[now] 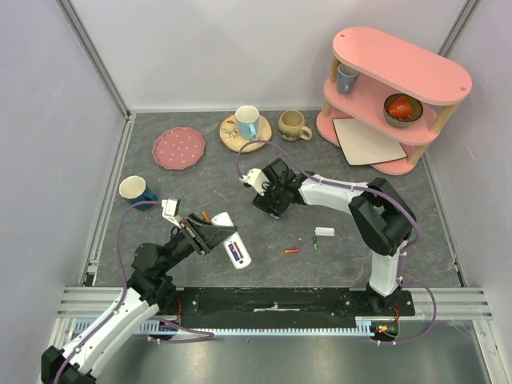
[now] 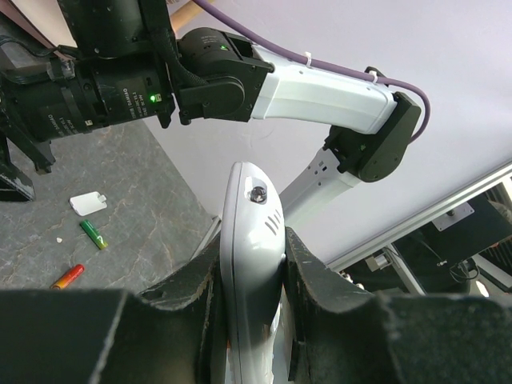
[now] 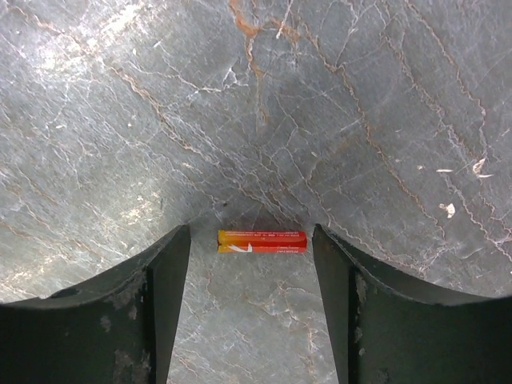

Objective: Load the batteries into the remote control

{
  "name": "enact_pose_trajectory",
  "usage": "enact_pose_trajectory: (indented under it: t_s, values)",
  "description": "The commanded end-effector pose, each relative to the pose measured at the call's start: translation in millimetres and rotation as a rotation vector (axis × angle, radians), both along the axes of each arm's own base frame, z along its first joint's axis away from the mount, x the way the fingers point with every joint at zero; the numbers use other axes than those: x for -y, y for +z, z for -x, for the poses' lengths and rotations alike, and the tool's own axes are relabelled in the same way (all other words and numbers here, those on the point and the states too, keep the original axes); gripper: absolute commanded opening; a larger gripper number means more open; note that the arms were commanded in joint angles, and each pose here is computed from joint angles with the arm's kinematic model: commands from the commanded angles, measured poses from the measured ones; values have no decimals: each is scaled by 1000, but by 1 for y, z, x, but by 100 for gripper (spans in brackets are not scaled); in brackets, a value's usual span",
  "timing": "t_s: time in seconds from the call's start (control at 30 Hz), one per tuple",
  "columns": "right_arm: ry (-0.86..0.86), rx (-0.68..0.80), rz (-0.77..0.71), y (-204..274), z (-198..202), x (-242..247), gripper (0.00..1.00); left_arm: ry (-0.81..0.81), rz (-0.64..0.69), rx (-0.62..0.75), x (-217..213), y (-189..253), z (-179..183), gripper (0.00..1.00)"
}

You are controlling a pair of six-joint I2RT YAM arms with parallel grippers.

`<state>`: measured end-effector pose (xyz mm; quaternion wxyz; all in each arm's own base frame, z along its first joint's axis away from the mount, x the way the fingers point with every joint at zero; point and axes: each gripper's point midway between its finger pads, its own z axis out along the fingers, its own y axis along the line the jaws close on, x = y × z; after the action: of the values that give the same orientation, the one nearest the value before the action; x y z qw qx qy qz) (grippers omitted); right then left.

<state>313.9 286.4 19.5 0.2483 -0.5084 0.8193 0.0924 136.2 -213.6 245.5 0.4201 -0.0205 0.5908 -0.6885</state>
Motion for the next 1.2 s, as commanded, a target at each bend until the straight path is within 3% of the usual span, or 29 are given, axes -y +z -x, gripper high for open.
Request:
enact_pose_trajectory:
  t_s: [0.0,0.13,0.27,0.37,0.4,0.47,0.57,0.63,0.73,1.17]
  values:
    - [-23,12,8,2,-6,1,72,-5,-35,-40,1,-38,-1,2]
    - [-45,39,-13,16,-11,-2,75,-4,-37,-40,1,-38,-1,2]
    - [-148,134,-73,59,-29,-3,76,-6,-37,-33,1,-35,-1,2]
    - [-438,232,-180,98,-45,11,77,-4,-40,-32,1,-35,-1,2]
    - [-675,247,-256,106,-53,21,88,-1,-41,-34,1,-36,-1,2]
    - [-883,172,-358,106,-55,25,98,3,-45,-43,1,-39,-2,2]
    - [-941,-60,-435,87,-38,-2,98,1,-49,-45,1,-40,-2,2]
    - [-1090,-108,-450,72,-28,4,93,-3,-50,-41,2,-37,-2,2]
    - [-1242,-79,-480,62,-26,18,77,-4,-48,-36,2,-35,-1,2]
    - [-1269,-58,-354,29,-24,15,58,-2,-47,-51,1,-39,-1,2]
